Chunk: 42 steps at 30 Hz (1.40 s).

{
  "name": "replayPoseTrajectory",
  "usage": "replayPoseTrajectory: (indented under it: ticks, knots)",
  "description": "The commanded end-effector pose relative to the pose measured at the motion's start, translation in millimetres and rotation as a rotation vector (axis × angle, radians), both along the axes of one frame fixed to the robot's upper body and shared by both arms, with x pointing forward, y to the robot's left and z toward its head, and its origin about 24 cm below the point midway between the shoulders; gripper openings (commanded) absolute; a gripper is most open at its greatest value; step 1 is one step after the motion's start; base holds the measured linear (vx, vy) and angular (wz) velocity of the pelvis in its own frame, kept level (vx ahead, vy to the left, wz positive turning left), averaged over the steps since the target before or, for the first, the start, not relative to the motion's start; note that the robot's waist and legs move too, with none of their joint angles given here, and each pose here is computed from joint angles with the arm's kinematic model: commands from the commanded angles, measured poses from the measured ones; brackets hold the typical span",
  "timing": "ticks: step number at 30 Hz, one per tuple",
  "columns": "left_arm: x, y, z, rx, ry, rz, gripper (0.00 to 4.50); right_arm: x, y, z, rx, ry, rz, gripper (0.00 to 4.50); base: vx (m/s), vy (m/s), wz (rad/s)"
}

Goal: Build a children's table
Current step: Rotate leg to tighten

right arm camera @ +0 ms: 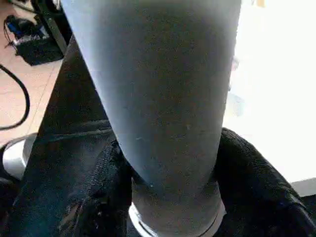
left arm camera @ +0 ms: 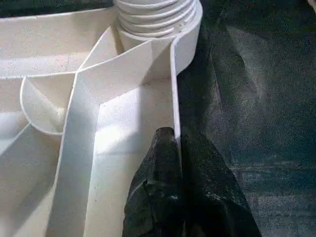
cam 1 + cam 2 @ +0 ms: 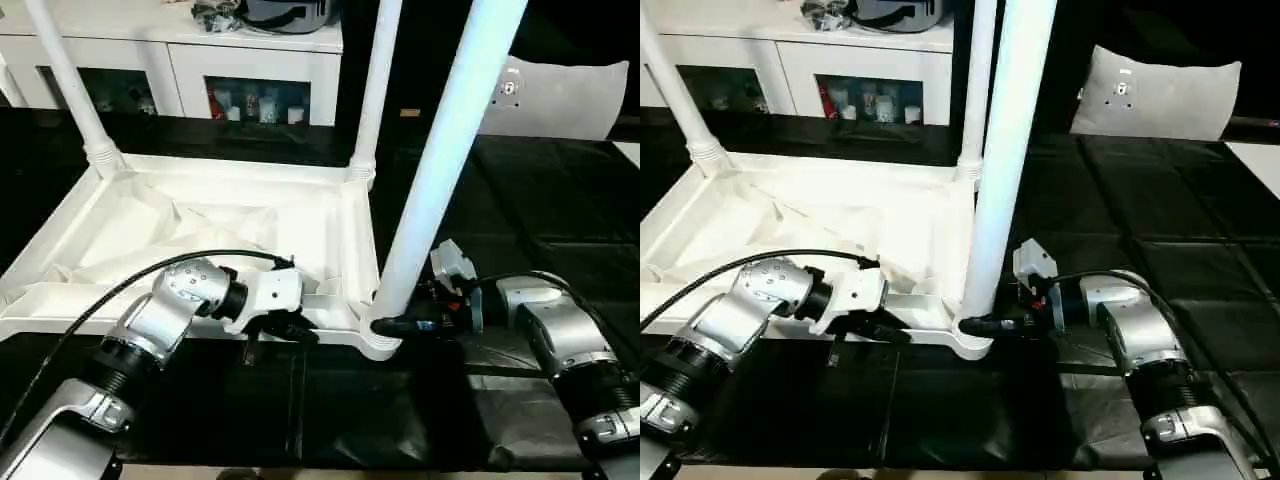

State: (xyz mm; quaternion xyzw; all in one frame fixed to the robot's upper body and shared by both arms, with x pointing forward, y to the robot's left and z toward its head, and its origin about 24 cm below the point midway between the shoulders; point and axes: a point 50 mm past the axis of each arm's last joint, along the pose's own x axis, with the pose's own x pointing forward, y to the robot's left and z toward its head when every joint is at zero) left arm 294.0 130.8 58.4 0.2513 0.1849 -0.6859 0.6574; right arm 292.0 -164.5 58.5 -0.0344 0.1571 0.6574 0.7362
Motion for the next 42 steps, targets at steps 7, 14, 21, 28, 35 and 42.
replayPoseTrajectory:
  ticks: [7, 14, 21, 28, 35, 42]
  knots:
    - [6.8, -26.8, 1.9, -0.101, 0.041, 0.214, 0.00, 25.0, 28.5, -12.6, 0.014, 0.052, -0.381, 2.06, 0.000, 0.000, 0.00]
    - [26.5, -43.2, 6.6, -0.119, -0.048, 0.569, 0.00, 39.6, 44.9, -21.5, -0.004, 0.052, -0.712, 2.39, 0.000, 0.000, 0.00]
    - [27.8, -47.2, 8.6, -0.108, -0.079, 0.572, 0.00, 35.7, 47.2, -12.1, 0.036, 0.001, -0.656, 3.15, 0.000, 0.000, 0.00]
    - [24.6, -34.2, 4.0, -0.069, -0.126, 0.487, 0.00, 30.8, 18.3, -5.2, 0.019, -0.044, -0.592, 3.70, 0.000, 0.000, 0.00]
    - [17.0, -19.9, 2.1, -0.037, -0.109, 0.292, 0.00, 23.2, -12.4, 8.3, -0.026, -0.090, -0.431, 4.32, 0.000, 0.000, 0.00]
    - [6.3, -9.7, 0.1, 0.045, -0.066, 0.084, 0.00, 10.2, -22.9, 12.4, -0.085, -0.063, -0.192, 4.43, 0.000, 0.000, 0.00]
